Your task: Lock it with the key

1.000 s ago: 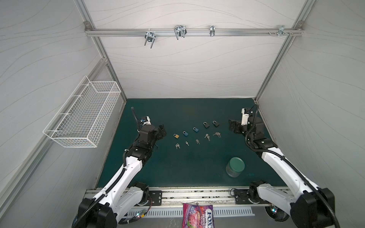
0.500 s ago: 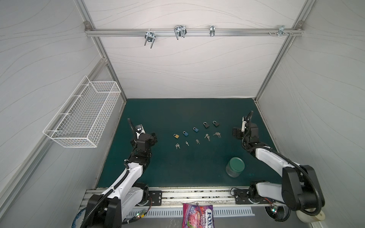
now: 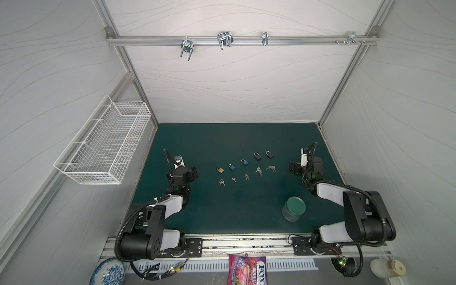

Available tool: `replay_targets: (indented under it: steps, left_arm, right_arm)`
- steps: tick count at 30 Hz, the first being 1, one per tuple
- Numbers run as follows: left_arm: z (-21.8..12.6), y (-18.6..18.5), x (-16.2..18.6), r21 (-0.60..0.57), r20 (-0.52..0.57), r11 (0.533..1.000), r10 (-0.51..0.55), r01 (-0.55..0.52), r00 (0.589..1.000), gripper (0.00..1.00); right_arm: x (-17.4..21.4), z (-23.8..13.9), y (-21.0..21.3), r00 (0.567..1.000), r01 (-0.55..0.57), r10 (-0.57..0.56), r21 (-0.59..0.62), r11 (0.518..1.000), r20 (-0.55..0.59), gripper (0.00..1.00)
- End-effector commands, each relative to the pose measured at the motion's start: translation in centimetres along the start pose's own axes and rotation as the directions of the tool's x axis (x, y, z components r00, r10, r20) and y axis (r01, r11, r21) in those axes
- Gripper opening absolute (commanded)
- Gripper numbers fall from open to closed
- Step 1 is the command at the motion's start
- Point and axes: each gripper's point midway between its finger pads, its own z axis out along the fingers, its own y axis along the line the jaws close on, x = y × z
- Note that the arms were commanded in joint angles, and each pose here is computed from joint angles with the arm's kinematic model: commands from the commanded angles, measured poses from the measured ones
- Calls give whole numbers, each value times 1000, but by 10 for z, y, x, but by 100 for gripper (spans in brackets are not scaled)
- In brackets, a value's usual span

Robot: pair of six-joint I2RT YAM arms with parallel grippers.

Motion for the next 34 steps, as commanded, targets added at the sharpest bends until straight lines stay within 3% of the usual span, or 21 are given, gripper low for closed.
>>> replay_targets:
  steps: [1, 5, 10, 16, 34]
  left_arm:
    - [12, -7, -35, 78, 107, 996, -48, 39, 993, 99]
    - [24, -1, -27, 92, 99, 992, -95, 86, 991, 99]
    - [36, -18, -21, 161, 38, 986, -45, 38, 998, 99]
    - [36, -18, -21, 162, 46, 986, -43, 35, 998, 99]
    - [36, -27, -19, 165, 40, 986, 6, -12, 999, 99]
  right_arm:
    - [-17, 1, 8, 998, -3, 8, -66, 998, 70, 99]
    - [-18, -3, 22, 988, 9, 14, -145, 989, 155, 99]
    - [-3, 9, 13, 984, -18, 34, -93, 995, 177, 99]
    - [-1, 18, 13, 995, -26, 34, -87, 996, 94, 99]
    - [-2, 18, 14, 995, -17, 25, -81, 997, 100, 99]
